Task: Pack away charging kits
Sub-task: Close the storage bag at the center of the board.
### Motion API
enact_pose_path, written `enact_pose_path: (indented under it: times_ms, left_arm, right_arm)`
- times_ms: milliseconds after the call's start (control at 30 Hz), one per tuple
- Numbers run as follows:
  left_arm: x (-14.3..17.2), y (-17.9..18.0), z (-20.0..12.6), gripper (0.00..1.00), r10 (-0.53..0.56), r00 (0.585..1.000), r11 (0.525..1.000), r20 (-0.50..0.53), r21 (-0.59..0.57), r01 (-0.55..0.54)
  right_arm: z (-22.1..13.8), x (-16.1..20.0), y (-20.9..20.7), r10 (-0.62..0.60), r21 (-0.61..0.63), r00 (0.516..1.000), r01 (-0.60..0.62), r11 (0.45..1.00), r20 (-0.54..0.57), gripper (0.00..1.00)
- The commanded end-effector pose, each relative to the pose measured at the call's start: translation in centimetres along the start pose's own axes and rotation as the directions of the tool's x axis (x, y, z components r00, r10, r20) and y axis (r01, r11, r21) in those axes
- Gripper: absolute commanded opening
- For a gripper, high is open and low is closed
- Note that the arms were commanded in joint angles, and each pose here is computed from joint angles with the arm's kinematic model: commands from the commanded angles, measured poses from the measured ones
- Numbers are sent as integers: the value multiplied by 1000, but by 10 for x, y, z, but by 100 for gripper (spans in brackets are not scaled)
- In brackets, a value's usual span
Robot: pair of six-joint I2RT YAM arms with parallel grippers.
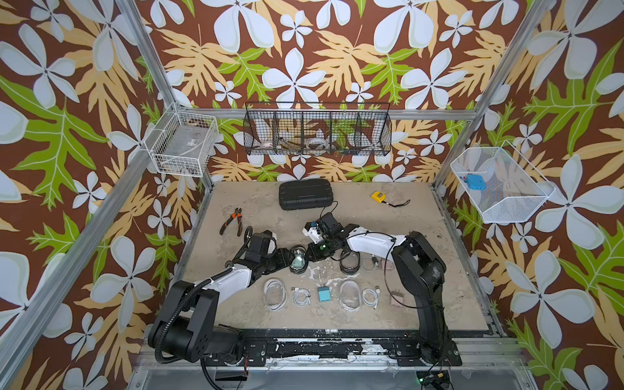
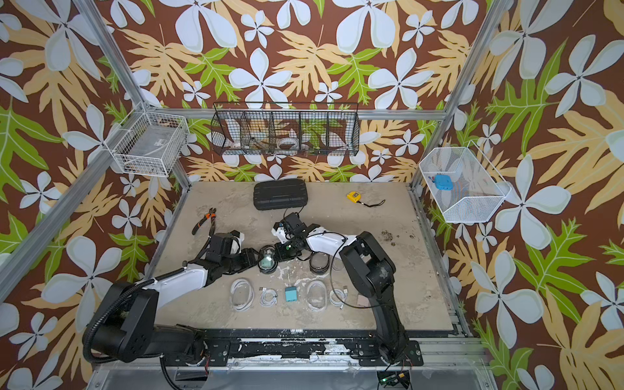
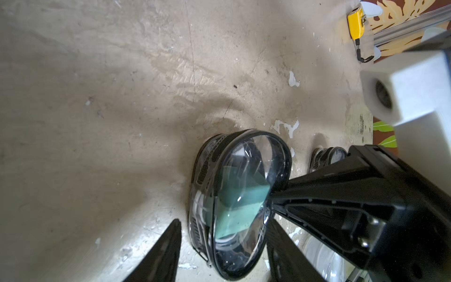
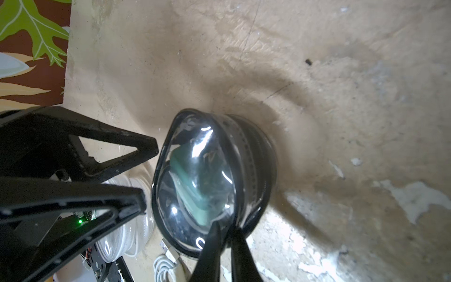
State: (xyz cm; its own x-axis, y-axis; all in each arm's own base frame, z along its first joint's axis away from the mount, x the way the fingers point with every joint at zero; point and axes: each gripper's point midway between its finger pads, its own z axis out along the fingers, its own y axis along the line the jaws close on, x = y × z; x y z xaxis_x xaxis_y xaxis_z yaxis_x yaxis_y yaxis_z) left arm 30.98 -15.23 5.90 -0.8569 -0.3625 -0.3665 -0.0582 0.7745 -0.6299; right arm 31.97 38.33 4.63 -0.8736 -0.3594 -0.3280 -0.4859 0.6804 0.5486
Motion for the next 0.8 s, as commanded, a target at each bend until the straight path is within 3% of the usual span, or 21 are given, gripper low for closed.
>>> enact_pose_path:
  times_ms: [0, 200, 533, 767]
  left_arm:
    - [0, -7, 1, 64, -16, 1000, 999, 8, 49, 15]
    - [4, -8, 4, 65, -19, 1000, 997, 1, 77, 19]
    - [-1, -15, 15, 65, -5, 1000, 992, -6, 129, 6]
    - [2, -20, 26, 64, -14, 999, 983, -38, 180, 20]
  right_arm:
    - [3, 10, -6, -9, 21, 1000, 9, 1000, -30, 10]
    - [7, 22, -12, -14, 20, 999, 15, 1000, -47, 11]
    - [3, 12, -19, -43, 10, 998, 43, 999, -37, 12]
    - [9, 14, -22, -81, -19, 992, 80, 997, -97, 12]
